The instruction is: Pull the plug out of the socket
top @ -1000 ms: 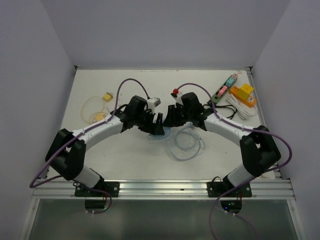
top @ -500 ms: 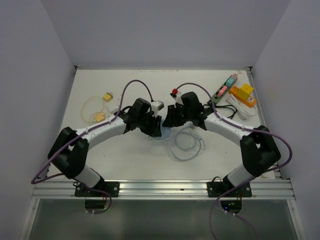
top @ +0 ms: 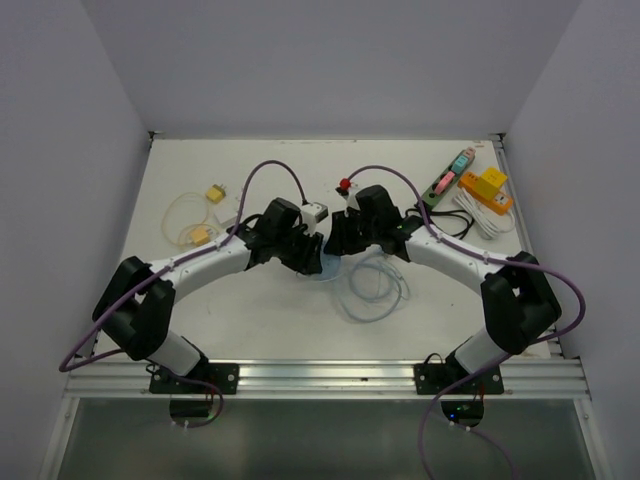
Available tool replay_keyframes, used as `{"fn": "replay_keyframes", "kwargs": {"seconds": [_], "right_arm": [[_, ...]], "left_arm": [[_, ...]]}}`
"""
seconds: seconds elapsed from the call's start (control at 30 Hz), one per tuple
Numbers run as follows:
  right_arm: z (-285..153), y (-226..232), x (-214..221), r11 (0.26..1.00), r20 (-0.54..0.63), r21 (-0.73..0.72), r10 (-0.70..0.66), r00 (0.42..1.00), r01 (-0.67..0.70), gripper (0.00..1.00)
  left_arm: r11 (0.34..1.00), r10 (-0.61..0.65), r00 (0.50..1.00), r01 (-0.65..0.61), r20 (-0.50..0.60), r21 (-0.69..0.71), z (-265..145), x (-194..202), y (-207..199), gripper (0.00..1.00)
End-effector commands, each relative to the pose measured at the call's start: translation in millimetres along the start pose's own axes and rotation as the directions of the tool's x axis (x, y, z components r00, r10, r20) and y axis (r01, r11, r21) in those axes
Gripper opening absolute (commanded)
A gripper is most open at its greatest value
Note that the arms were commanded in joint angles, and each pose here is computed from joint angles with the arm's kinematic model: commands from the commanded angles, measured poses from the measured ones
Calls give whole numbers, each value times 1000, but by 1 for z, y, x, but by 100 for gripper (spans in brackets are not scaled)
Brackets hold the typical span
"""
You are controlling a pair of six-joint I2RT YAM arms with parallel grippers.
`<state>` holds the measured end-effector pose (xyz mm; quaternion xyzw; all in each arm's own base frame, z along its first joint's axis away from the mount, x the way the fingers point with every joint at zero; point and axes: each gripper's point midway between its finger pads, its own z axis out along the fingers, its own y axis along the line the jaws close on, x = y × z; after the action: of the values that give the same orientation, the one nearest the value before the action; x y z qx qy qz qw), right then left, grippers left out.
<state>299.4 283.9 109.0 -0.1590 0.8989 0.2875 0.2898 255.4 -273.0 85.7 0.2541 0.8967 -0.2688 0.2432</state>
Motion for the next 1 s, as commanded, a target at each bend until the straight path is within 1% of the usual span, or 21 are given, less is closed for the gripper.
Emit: {"fn": "replay_keyframes", "kwargs": {"seconds": [0.0, 0.13, 0.23, 0.47, 0.53, 0.57, 0.6, 0.63, 0.73, 0.8, 0.83, 0.9, 0.93, 0.97], "right_arm": [[-12, -83, 9, 922, -43, 378, -77, 996, 88, 0], [-21, -106, 13, 865, -69, 489, -90, 994, 112, 0], [-25, -115, 18, 841, -86, 529, -80, 993, 113, 0], [-28, -112, 12, 872, -38, 487, -38, 999, 52, 0], [-28, -108, 8, 891, -24, 453, -28, 999, 36, 0], [-27, -103, 6, 907, -13, 421, -26, 1000, 29, 0], [-24, -92, 2, 935, 1, 354, -25, 1000, 23, 0], [-27, -86, -3, 945, 24, 326, -20, 1000, 11, 0], [-28, -67, -14, 971, 58, 239, -5, 998, -9, 0], [-33, -58, -23, 978, 85, 205, 4, 996, -21, 0], [-35, -53, -28, 983, 98, 180, 19, 995, -37, 0], [-43, -46, -41, 988, 143, 150, 23, 989, -45, 0], [-47, -44, -45, 989, 155, 139, 30, 987, -52, 0], [-52, -41, -50, 990, 174, 132, 29, 984, -52, 0]], "left_arm": [[996, 75, 995, -79, 66, 51, -27, -14, -18, 0], [994, 90, 993, -94, 71, 58, -35, -17, -21, 0], [993, 95, 993, -100, 74, 62, -41, -19, -23, 0], [995, 74, 993, -80, 88, 58, -57, -25, -17, 0], [996, 74, 993, -79, 92, 52, -60, -25, -15, 0], [997, 67, 993, -71, 92, 43, -61, -25, -11, 0], [997, 60, 994, -63, 95, 34, -62, -25, -8, 0], [998, 50, 994, -52, 100, 20, -63, -26, -5, 0], [999, -8, 991, 12, 131, -31, -67, -32, 15, 0], [993, -66, 984, 81, 164, -89, -74, -38, 43, 0], [982, -89, 979, 116, 183, -146, -78, -42, 58, 0], [945, -150, 968, 200, 202, -257, -86, -40, 95, 0], [907, -184, 958, 251, 218, -337, -90, -37, 115, 0], [873, -226, 945, 304, 236, -381, -95, -34, 134, 0]]}}
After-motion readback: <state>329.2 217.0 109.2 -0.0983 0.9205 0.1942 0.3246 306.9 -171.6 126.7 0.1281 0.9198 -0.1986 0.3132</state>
